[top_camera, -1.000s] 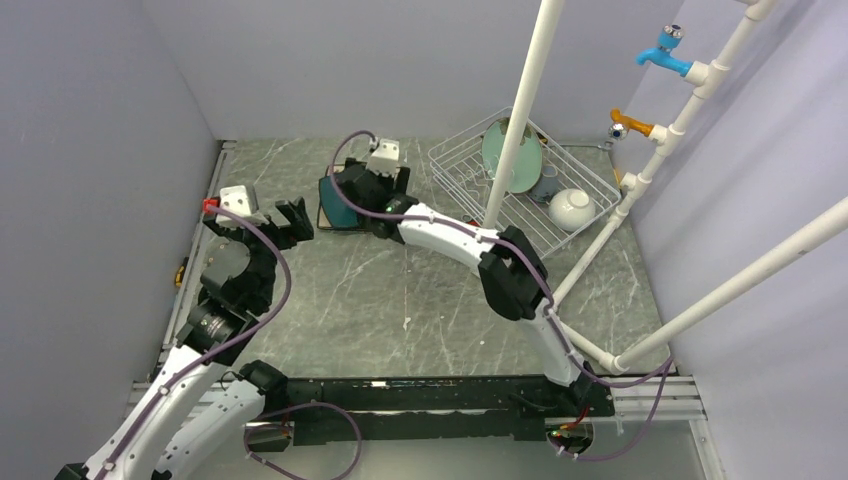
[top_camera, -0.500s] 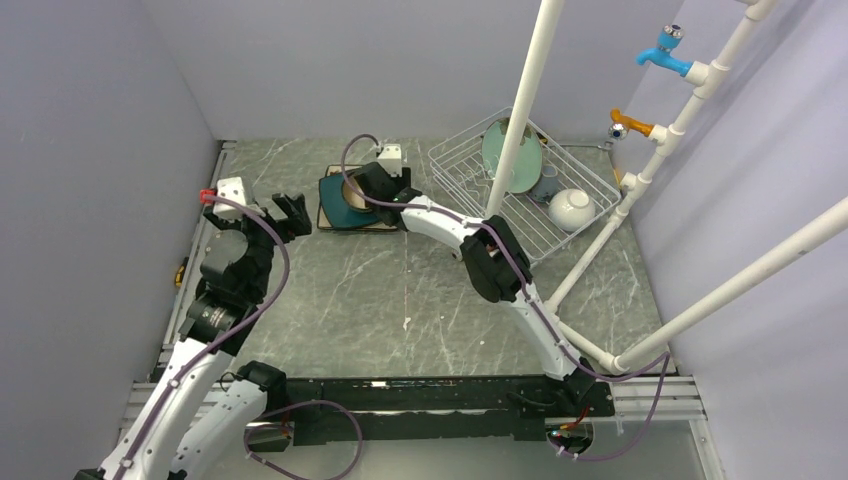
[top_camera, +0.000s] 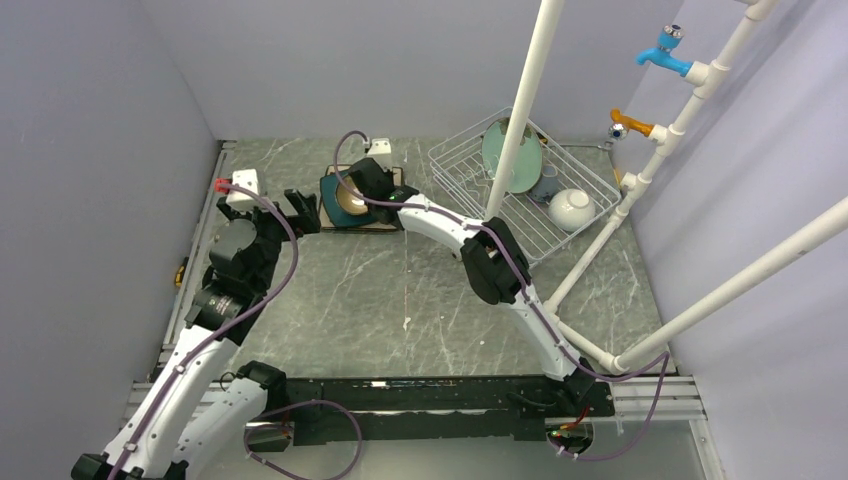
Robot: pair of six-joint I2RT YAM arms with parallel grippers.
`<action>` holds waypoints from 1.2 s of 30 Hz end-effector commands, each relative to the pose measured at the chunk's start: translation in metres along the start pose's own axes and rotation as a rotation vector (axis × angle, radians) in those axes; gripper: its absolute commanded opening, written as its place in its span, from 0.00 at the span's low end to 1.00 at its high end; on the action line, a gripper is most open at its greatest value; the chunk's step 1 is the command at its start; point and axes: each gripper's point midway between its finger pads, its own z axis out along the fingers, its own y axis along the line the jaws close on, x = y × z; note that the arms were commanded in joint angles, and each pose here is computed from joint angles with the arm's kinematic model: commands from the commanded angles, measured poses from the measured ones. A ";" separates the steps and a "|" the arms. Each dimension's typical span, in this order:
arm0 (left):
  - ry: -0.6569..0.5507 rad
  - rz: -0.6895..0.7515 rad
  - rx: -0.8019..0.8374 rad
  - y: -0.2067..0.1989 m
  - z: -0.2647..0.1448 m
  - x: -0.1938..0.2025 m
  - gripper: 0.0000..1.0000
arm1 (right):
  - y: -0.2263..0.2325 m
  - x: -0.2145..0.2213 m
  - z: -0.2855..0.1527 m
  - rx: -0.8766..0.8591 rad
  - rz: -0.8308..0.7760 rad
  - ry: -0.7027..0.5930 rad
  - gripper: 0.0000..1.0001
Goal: Load the mixed dishes into the dish rack
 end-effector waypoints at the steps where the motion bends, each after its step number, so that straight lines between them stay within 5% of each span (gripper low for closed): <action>1: -0.040 -0.015 0.035 -0.009 0.001 -0.020 0.99 | -0.001 -0.050 -0.028 -0.028 -0.010 -0.059 0.00; 14: 0.005 0.023 0.073 -0.020 0.008 -0.011 0.99 | 0.004 -0.104 -0.121 -0.216 -0.026 -0.098 0.00; 21: 0.013 0.030 0.091 -0.024 0.009 -0.009 0.99 | 0.001 -0.042 -0.199 -0.487 -0.176 0.015 0.00; 28: 0.048 0.031 0.193 -0.044 0.012 -0.001 0.99 | -0.036 0.067 -0.277 -0.723 -0.214 0.179 0.00; 36: 0.164 0.101 0.462 -0.105 0.013 0.024 0.99 | -0.091 0.090 -0.303 -0.557 -0.120 0.164 0.00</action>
